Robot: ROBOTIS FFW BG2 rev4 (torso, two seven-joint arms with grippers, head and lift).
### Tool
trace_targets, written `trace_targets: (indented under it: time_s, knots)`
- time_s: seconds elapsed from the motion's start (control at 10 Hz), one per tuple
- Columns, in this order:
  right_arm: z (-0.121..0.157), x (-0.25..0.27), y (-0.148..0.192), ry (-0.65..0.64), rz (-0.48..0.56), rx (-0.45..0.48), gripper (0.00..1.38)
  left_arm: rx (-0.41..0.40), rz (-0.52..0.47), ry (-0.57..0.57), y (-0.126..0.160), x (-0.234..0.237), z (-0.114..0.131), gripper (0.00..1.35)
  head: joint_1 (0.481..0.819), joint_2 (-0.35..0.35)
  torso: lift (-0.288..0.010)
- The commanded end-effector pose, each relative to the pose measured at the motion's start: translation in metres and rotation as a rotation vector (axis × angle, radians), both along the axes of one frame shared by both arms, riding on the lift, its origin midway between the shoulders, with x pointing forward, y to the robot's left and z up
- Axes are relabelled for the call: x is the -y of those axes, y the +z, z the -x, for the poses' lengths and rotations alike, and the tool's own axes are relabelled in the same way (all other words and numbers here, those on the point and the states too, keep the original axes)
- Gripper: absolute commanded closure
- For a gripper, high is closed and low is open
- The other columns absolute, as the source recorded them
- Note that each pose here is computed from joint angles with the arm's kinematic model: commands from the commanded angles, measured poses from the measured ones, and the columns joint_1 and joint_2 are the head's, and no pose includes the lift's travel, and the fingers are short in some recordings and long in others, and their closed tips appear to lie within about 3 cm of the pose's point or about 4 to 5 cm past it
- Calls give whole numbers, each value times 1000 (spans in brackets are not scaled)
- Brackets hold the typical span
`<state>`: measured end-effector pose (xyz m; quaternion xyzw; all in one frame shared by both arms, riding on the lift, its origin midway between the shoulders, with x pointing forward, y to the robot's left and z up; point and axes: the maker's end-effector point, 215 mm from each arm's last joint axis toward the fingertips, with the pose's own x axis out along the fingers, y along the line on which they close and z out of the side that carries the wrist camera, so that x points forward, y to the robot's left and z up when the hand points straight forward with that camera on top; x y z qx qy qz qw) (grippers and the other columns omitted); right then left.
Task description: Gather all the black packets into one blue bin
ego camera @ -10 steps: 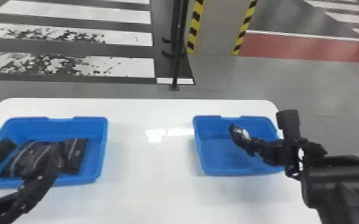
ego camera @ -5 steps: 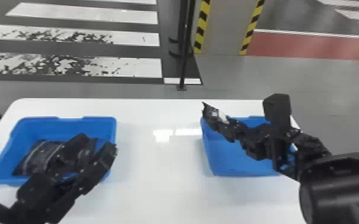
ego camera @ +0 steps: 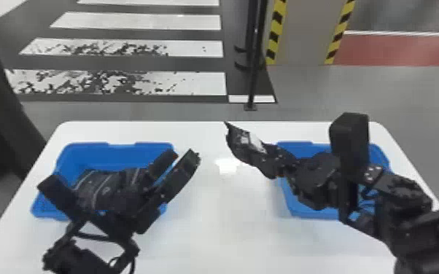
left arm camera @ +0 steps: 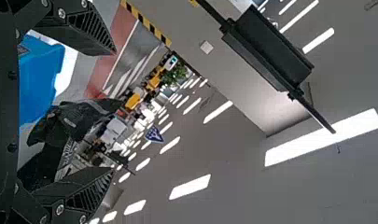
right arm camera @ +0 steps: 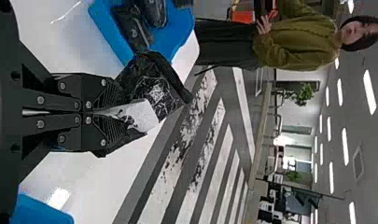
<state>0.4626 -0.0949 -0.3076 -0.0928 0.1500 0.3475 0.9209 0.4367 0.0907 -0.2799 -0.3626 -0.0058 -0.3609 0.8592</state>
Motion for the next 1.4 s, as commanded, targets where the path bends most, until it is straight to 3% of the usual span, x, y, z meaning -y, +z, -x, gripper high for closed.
trace_targets:
  time_s: [0.0, 0.3, 0.4, 0.6, 0.7, 0.8, 1.1, 1.2, 1.3]
  knots:
    - [15, -25, 6, 56, -17, 5, 1283, 1, 32, -37, 7, 16, -8, 156, 695, -8, -110]
    - [36, -56, 10, 126, -41, -2, 1283, -17, 64, -66, 4, 32, -18, 159, 695, 15, -110]
    - [40, -62, 13, 142, -44, 2, 1283, -15, 68, -55, 2, 31, -25, 245, 695, 20, -110]
    - [44, -68, 14, 155, -52, 0, 1283, -8, 75, -50, -2, 40, -31, 980, 695, 31, -110]
    - [45, -70, 16, 160, -57, 1, 1283, -3, 81, -50, -1, 44, -29, 1227, 695, 30, -110]
    - [46, -70, 16, 162, -58, 0, 1283, -11, 79, -64, -6, 50, -26, 1205, 695, 29, -110]
    - [51, -77, 17, 179, -91, -16, 1263, 69, 26, -47, 4, 46, -30, 1207, 695, 23, -110]
    - [59, -87, 7, 206, -149, -69, 789, 80, 17, -33, 4, 41, -32, 1207, 695, 28, -110]
    - [56, -80, 7, 188, -177, -66, 217, 97, -15, -2, 4, 28, -37, 1207, 695, 42, -110]
